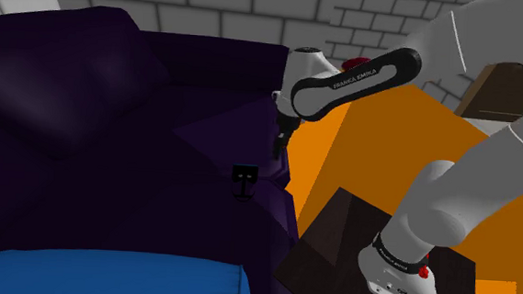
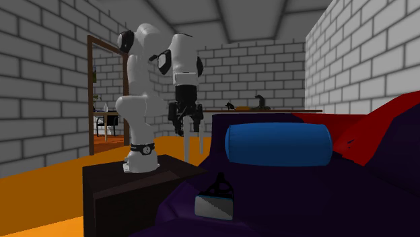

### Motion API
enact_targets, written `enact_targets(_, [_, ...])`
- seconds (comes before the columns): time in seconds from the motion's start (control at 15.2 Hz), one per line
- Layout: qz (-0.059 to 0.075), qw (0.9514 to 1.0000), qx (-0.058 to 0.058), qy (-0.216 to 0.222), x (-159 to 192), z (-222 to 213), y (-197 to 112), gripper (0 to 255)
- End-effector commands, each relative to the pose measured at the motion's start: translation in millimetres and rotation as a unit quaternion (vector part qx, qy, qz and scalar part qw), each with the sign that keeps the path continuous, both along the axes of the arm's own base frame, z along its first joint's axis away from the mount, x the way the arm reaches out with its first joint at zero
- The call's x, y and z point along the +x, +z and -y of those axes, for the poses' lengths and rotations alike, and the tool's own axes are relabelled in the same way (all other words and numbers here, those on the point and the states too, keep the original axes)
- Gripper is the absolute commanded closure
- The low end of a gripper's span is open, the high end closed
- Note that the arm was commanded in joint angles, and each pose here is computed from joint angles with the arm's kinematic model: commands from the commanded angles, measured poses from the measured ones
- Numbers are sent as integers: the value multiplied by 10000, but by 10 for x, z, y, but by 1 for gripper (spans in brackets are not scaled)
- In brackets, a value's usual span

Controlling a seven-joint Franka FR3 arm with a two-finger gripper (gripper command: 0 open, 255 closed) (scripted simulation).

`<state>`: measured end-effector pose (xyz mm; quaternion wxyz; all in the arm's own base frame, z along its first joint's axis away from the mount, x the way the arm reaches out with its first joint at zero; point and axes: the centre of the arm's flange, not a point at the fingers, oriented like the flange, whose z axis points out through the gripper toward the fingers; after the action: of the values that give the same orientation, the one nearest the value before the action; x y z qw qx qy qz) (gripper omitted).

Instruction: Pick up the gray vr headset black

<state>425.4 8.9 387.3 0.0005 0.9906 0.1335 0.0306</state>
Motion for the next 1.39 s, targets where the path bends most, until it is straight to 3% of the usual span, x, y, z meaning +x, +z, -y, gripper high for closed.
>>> enact_targets(0.0, [59,9999,-50,86,135,-2,-188,0])
enact_targets(0.73, [302,9975,-330,540,982,70,-1307,0])
enact_targets(1.32, [312,9974,-340,558,1014,73,-1748,0])
